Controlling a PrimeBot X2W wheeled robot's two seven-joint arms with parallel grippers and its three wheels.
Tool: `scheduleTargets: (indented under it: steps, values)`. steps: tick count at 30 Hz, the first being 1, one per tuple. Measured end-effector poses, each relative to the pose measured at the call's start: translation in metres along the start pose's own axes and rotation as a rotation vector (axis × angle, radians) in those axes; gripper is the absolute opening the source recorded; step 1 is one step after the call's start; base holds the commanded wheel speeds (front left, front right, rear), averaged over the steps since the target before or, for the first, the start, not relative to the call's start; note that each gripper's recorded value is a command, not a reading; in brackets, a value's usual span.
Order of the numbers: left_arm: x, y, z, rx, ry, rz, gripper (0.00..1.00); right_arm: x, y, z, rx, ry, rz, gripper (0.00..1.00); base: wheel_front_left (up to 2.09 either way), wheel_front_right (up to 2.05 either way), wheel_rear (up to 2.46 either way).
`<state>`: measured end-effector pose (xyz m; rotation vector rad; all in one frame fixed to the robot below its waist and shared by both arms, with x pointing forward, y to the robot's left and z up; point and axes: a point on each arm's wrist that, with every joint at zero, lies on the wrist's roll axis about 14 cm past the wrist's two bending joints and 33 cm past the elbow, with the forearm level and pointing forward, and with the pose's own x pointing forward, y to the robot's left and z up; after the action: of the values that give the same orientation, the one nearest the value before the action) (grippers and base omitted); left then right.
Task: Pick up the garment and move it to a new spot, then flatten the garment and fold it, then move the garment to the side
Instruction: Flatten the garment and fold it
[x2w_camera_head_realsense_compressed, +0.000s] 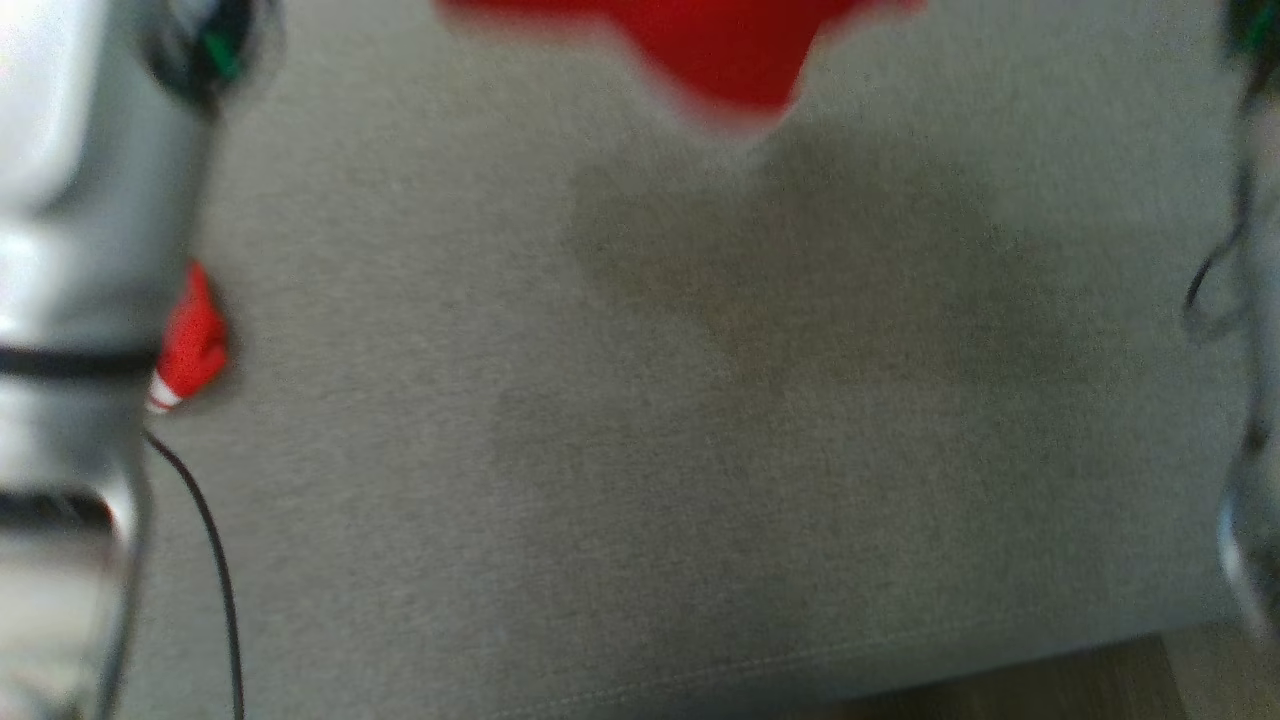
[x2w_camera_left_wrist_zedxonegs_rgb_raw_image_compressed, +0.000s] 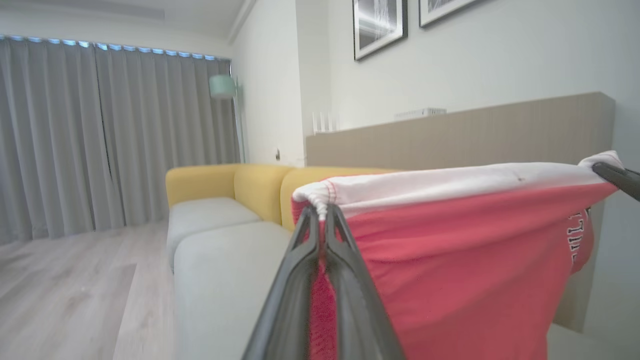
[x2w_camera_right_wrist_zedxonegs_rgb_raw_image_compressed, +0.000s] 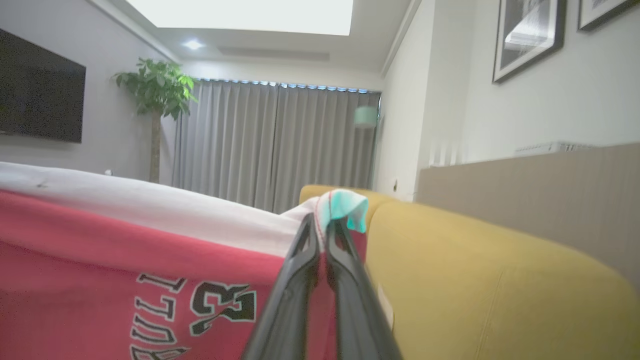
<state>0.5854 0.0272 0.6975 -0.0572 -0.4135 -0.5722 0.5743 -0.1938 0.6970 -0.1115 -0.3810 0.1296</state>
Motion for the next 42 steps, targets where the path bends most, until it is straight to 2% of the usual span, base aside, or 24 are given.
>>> scheduleTargets:
  steps: [4, 6, 11, 14, 18, 19, 20, 22, 31, 42]
  values:
    - [0.037, 0.017, 0.016, 0.003, -0.091, 0.013, 0.0, 0.036, -0.024, 0.028, -0.054, -0.112, -0.054, 0.0, 0.0, 0.0, 0.0]
    - [0.051, 0.022, 0.009, -0.014, -0.1, 0.022, 0.0, 0.048, -0.029, 0.022, -0.064, -0.113, -0.071, 0.0, 0.0, 0.0, 0.0]
    - [0.05, 0.017, -0.03, -0.066, -0.047, 0.011, 0.0, 0.044, -0.024, -0.045, -0.034, 0.032, -0.073, 0.0, 0.0, 0.0, 0.0]
    - [0.033, 0.011, -0.066, -0.11, 0.018, 0.009, 0.0, 0.029, -0.011, -0.093, -0.02, 0.136, -0.044, 0.0, 0.0, 0.0, 0.0]
    - [-0.015, -0.004, -0.128, -0.167, 0.175, 0.015, 0.0, -0.015, 0.017, -0.162, 0.029, 0.326, 0.007, 0.0, 0.0, 0.0, 0.0]
    - [-0.015, -0.004, -0.128, -0.167, 0.175, 0.015, 0.0, -0.015, 0.017, -0.162, 0.029, 0.326, 0.007, 0.0, 0.0, 0.0, 0.0]
    - [-0.039, -0.015, -0.148, -0.198, 0.237, 0.016, 0.0, -0.038, 0.027, -0.186, 0.053, 0.407, 0.026, 0.0, 0.0, 0.0, 0.0]
    - [-0.06, -0.026, -0.158, -0.219, 0.278, 0.008, 0.0, -0.057, 0.032, -0.198, 0.062, 0.46, 0.042, 0.0, 0.0, 0.0, 0.0]
    - [-0.147, -0.068, -0.172, -0.247, 0.419, -0.04, 0.0, -0.121, 0.032, -0.206, 0.111, 0.621, 0.085, 0.0, 0.0, 0.0, 0.0]
    - [-0.2, -0.107, -0.145, -0.253, 0.43, -0.07, 0.0, -0.192, 0.034, -0.19, 0.165, 0.697, 0.115, 0.0, 0.0, 0.0, 0.0]
